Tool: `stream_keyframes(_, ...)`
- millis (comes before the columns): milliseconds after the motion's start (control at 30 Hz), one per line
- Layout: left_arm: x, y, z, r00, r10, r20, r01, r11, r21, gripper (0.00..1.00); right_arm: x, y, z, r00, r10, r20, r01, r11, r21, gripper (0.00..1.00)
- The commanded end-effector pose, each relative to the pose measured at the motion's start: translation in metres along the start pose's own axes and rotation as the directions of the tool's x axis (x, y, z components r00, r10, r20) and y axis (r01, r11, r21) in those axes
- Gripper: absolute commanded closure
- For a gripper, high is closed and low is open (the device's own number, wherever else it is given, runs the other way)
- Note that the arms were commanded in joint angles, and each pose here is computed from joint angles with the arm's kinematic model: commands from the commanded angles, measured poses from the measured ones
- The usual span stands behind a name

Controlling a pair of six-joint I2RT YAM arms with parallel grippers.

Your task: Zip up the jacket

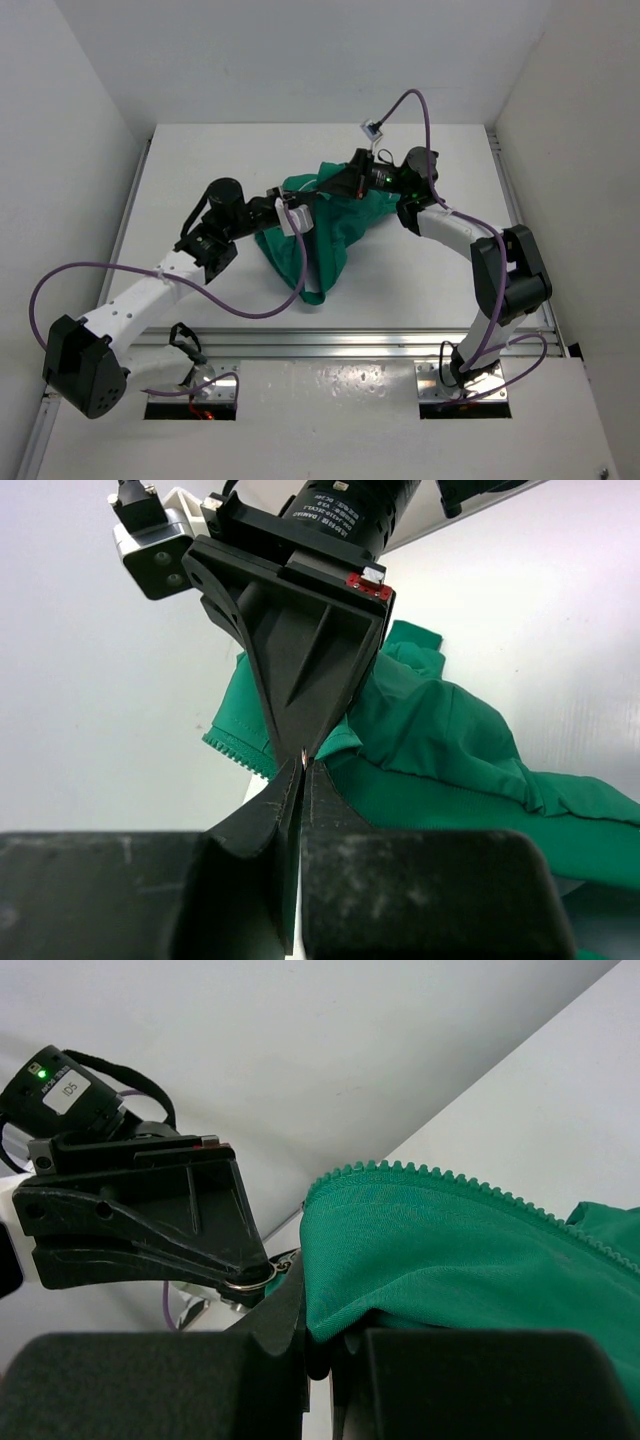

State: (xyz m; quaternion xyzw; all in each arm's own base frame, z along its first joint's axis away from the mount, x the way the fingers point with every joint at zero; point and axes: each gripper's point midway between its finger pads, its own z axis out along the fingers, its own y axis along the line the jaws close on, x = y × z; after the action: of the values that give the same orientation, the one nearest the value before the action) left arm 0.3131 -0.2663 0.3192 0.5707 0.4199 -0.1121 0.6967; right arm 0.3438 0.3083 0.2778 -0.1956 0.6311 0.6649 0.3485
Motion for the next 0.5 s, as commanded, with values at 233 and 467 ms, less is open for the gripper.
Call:
stream_keyframes(233,-0.0096,0.0183,-0.0035,1.000,-0.026,0.017,0.026,1.000,-0.008,0.86,-0.0071,0.0131,-0.0017,0.996,-0.091,0.005,0.091,0.995,-0.045,1.00)
stream_keyframes(467,-0.0074,0.0140,0.0000,0.999,-0.042,0.013,0.042,0.999,0.023,0.82,-0.0086,0.0134,-0.0018,0.995,-0.097,0.007,0.097,0.994,-0.046,1.00)
